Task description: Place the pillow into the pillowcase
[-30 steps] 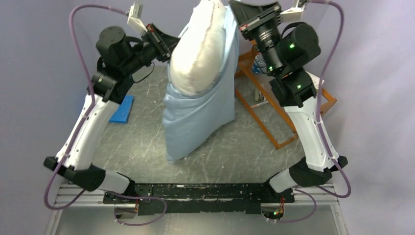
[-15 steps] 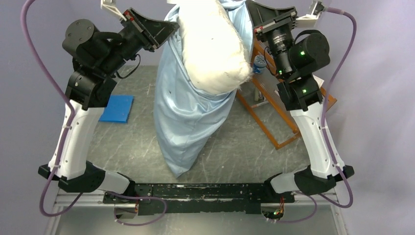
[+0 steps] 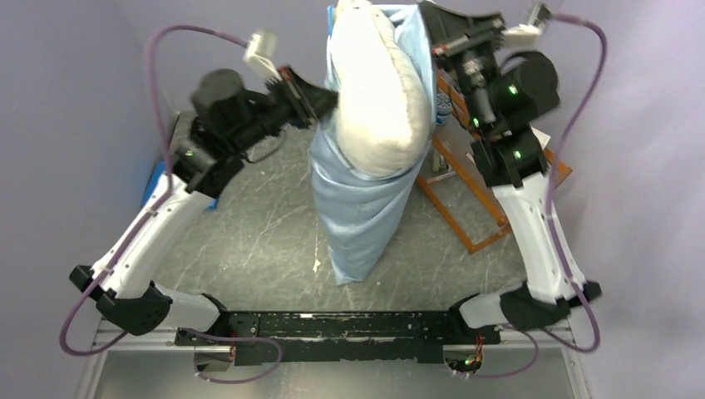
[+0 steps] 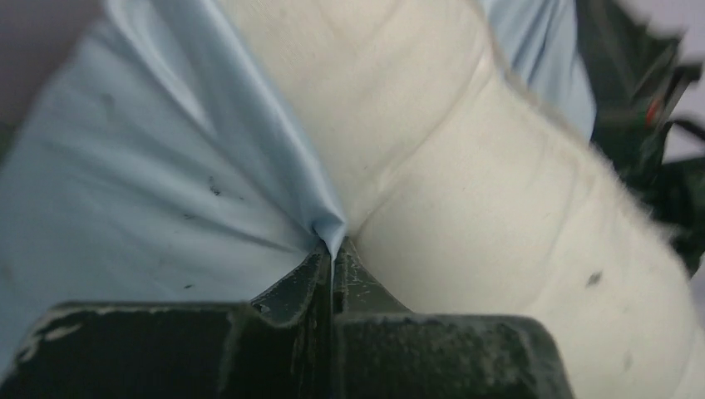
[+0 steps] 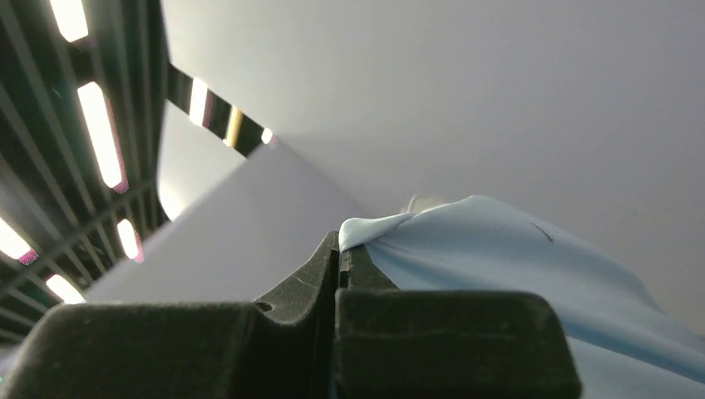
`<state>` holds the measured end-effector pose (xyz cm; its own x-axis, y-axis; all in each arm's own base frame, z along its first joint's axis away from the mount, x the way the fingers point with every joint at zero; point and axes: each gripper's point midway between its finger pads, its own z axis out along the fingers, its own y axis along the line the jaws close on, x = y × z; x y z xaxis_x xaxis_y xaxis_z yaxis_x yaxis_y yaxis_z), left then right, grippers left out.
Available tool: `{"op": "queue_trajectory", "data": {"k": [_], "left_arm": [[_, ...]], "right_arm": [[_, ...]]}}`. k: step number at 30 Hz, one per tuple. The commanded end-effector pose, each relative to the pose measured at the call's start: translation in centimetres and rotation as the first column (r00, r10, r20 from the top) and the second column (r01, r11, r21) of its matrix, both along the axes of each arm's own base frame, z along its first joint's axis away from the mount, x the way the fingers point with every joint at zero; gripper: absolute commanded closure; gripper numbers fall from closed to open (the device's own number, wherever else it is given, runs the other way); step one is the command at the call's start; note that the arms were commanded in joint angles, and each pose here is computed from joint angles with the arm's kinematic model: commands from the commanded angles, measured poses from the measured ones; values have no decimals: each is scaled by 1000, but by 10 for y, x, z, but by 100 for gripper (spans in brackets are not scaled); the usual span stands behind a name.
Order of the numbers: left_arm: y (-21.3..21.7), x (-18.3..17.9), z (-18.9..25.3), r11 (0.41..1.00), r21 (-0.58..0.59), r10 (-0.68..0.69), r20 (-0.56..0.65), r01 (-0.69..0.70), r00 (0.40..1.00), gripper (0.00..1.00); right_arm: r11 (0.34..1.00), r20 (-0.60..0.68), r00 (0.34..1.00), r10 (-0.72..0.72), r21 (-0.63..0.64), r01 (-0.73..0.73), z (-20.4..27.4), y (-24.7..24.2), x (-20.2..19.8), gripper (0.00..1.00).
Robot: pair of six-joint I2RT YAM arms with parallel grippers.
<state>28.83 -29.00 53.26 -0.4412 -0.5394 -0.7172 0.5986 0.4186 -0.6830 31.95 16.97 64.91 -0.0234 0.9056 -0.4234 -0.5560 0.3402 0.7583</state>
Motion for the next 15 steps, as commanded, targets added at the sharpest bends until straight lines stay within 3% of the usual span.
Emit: {"op": "queue_trajectory", "data": {"k": [1,3,7,10,13,15], "left_arm": [[-37,1,-43,992,94,-78,-22,80,997,95],[-19,31,-40,994,105,-21,-30,24,999,95],[68,95,24,987,17,161,27,-161,987,95],[93,83,94,986,-97,147,134,-134,980,95],[70,41,113,969,-238,-34,166,74,986,95],[55,2,120,939,-292,-112,234,179,966,95]], "right_arm": [[964,-63,995,78,-251,-91,-24,47,38,100],[951,-66,994,83,-294,-99,-29,52,43,100],[956,15,988,155,-254,-146,-9,52,17,100],[993,90,990,105,-71,-99,18,22,1,100],[995,146,989,-2,95,-12,42,-11,2,100],[989,156,988,17,140,-39,50,-11,4,100]]}}
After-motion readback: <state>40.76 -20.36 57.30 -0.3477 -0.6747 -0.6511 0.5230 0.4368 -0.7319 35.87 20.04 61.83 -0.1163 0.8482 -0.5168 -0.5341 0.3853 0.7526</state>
